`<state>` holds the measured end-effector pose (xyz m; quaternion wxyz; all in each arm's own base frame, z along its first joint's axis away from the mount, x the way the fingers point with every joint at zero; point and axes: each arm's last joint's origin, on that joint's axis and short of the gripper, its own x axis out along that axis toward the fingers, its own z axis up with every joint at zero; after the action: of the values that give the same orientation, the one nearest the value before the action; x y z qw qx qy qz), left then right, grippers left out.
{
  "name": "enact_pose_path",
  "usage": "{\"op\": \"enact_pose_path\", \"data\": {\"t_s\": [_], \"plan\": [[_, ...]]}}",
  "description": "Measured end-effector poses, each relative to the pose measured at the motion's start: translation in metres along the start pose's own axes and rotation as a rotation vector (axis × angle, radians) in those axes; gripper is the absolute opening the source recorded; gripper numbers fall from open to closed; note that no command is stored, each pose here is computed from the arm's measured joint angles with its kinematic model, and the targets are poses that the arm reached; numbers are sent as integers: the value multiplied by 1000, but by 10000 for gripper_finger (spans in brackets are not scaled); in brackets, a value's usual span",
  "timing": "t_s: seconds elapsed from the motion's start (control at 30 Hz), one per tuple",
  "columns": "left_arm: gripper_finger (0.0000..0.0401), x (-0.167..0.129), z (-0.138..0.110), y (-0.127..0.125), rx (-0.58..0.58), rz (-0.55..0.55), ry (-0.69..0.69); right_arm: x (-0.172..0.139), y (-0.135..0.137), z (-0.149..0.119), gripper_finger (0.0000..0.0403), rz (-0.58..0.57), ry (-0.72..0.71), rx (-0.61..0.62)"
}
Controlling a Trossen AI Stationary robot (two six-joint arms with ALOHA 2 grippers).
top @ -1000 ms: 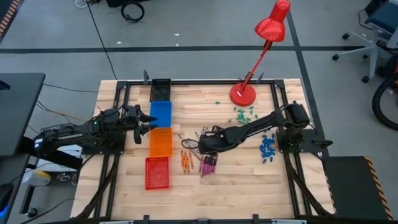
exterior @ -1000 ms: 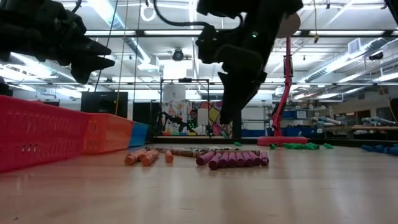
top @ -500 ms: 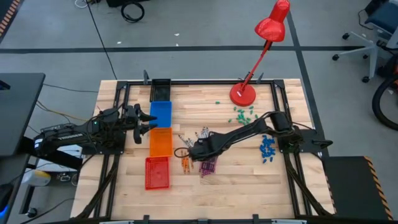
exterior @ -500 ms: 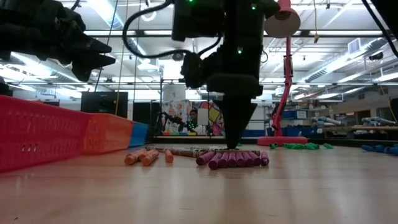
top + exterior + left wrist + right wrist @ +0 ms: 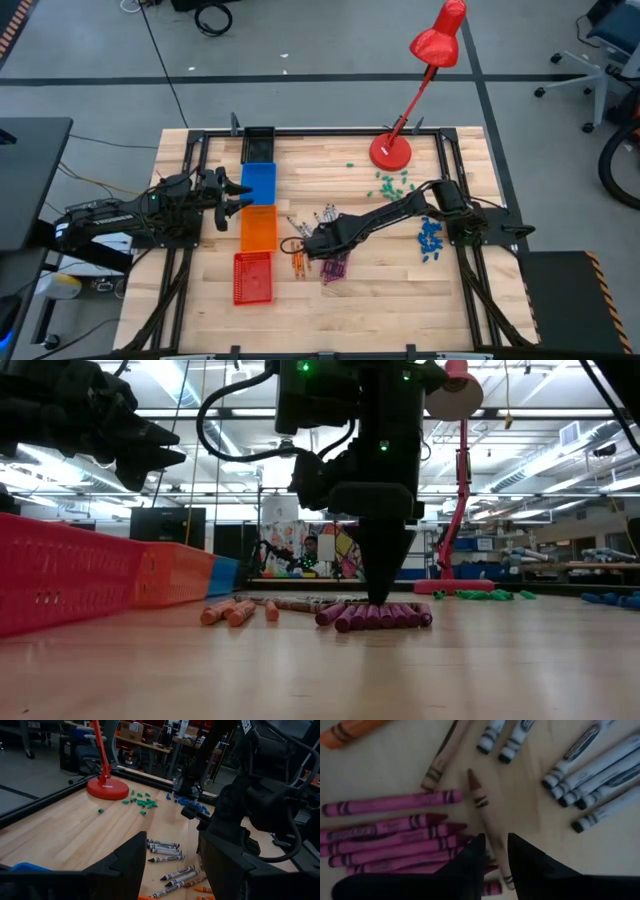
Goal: Sort crayons
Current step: Put the brown crayon into the orange bin
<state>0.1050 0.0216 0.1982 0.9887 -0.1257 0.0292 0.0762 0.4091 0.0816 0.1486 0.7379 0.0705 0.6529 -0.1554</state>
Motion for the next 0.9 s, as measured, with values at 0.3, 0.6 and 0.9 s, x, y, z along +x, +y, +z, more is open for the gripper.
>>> {"op": "enact_pose_path", "data": {"t_s": [0.3,0.6,0.9], "plan": [[192,0,0,0,-1,0,0,10,-8,3,76,18,-27,2],[192,0,0,0,-2,0,0,15,-12,2,75,30,-30,-2],[192,0,0,0,-2,0,0,16,-12,2,14,21,-32,-8]]}}
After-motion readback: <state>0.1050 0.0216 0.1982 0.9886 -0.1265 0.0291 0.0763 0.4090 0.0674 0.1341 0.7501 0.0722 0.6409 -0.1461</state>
